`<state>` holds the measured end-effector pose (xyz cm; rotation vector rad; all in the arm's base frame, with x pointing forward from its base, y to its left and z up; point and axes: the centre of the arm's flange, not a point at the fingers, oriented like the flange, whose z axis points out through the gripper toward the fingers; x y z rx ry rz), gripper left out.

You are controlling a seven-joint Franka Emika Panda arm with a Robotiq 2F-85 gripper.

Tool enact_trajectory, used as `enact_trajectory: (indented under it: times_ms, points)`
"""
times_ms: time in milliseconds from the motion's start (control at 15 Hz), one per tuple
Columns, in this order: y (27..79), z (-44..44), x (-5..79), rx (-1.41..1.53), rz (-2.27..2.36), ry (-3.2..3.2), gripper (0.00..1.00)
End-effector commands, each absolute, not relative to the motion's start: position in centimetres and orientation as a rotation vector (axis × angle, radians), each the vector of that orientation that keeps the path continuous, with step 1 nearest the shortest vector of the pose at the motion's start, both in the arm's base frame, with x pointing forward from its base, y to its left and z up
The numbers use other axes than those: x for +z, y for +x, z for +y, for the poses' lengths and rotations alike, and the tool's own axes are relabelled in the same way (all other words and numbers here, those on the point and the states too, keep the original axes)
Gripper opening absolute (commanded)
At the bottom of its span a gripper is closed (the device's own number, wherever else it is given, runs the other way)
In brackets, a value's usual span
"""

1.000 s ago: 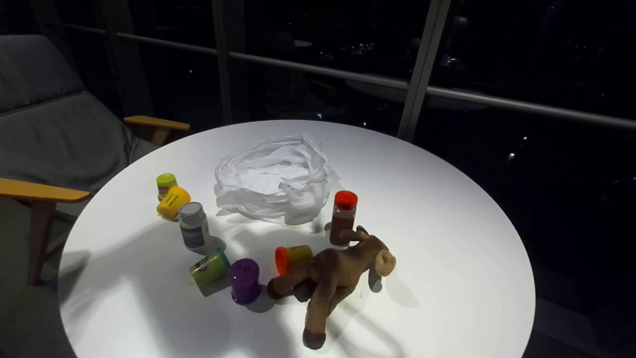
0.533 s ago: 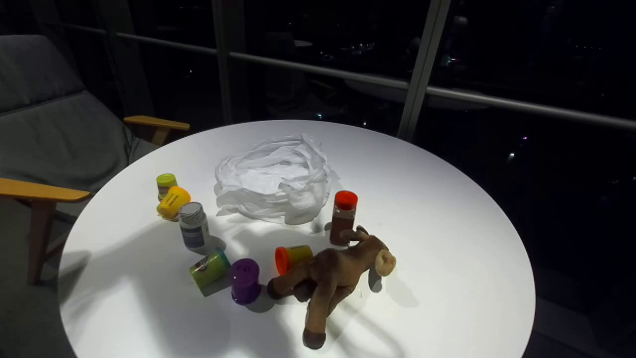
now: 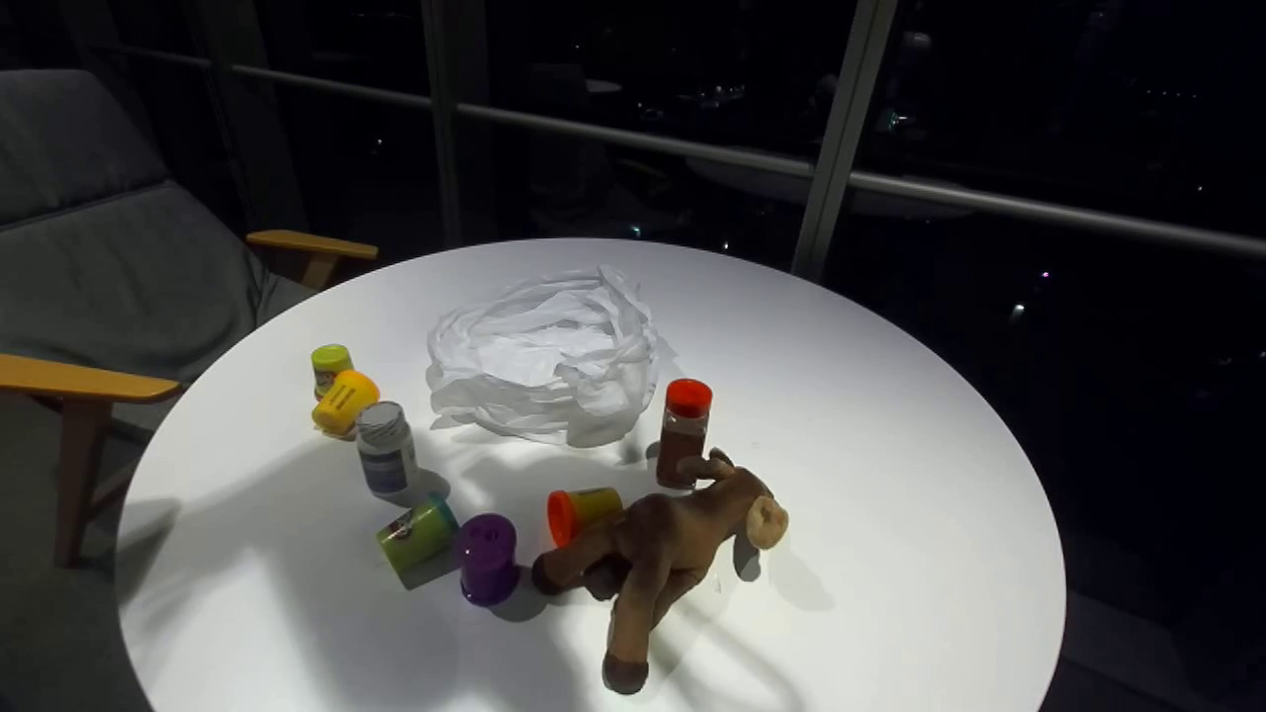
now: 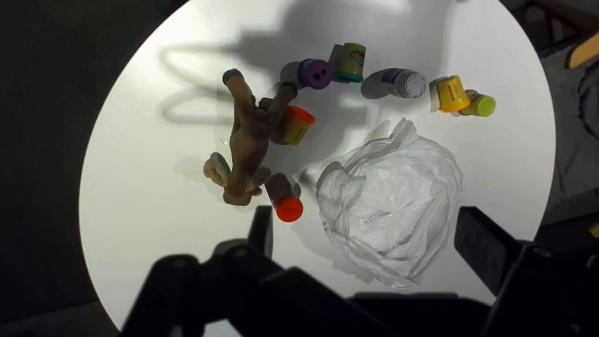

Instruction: Put the objects in the plastic

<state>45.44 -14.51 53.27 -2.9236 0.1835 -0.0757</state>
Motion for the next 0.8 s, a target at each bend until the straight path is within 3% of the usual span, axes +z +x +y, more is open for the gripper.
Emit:
enact_trajectory:
  times_ms: [0,733]
  points:
    - [46.1,-13.7,50.8,-0.032,0.183,-2.935,1.00]
    - [49.8,-6.6,34.0,-0.374,0.180,-3.078,1.00]
